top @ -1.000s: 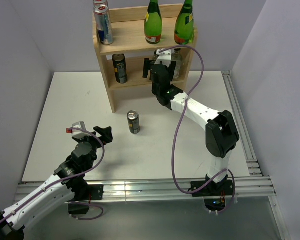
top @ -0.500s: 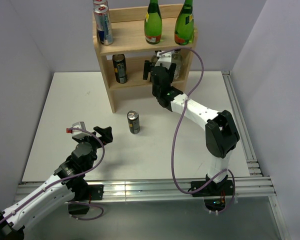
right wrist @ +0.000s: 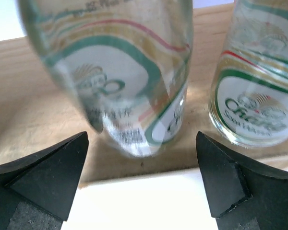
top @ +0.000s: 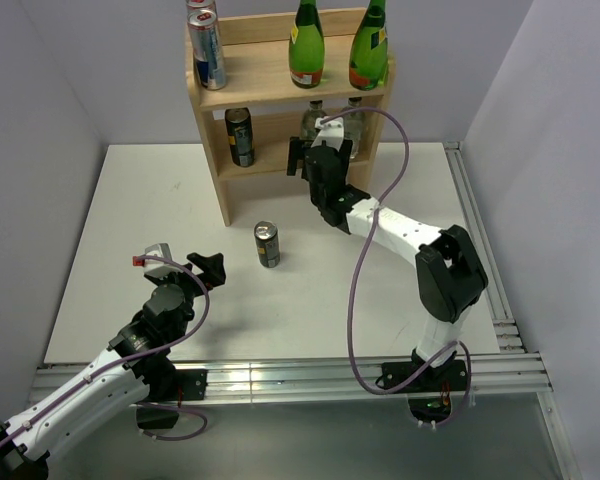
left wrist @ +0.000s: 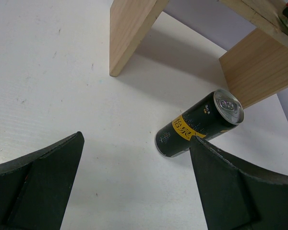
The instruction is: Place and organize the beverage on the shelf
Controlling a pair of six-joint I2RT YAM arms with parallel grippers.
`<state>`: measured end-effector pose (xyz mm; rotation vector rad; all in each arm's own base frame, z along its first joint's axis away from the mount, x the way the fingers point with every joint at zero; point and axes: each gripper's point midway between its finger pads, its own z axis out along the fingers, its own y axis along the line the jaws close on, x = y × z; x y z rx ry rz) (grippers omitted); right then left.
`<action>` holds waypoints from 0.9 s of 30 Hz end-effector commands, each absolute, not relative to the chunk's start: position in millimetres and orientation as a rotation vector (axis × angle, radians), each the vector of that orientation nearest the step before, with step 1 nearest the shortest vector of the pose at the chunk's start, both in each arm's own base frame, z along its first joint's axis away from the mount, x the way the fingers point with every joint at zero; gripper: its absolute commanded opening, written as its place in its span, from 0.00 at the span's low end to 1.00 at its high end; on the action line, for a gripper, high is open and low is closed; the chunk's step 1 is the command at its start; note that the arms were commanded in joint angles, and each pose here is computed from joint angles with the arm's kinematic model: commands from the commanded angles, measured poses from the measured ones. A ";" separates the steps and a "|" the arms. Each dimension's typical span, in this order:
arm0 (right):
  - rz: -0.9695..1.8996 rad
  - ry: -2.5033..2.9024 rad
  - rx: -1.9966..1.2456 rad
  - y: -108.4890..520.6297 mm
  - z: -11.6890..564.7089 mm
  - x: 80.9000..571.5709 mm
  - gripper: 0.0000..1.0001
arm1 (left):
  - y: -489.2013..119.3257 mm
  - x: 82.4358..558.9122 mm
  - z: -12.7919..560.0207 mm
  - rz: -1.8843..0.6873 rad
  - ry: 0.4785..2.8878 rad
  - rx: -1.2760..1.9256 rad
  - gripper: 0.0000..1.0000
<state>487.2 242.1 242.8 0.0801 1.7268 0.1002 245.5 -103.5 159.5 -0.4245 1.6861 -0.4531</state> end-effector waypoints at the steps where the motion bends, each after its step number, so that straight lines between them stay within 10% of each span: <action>1: 0.197 1.638 0.118 245.2 283.8 472.0 1.00 | -108.0 247.1 166.7 -0.477 1.663 -0.411 0.99; 27: 0.489 1.774 0.219 200.7 205.4 234.0 1.00 | -207.1 278.5 126.4 -0.506 1.702 -0.073 0.99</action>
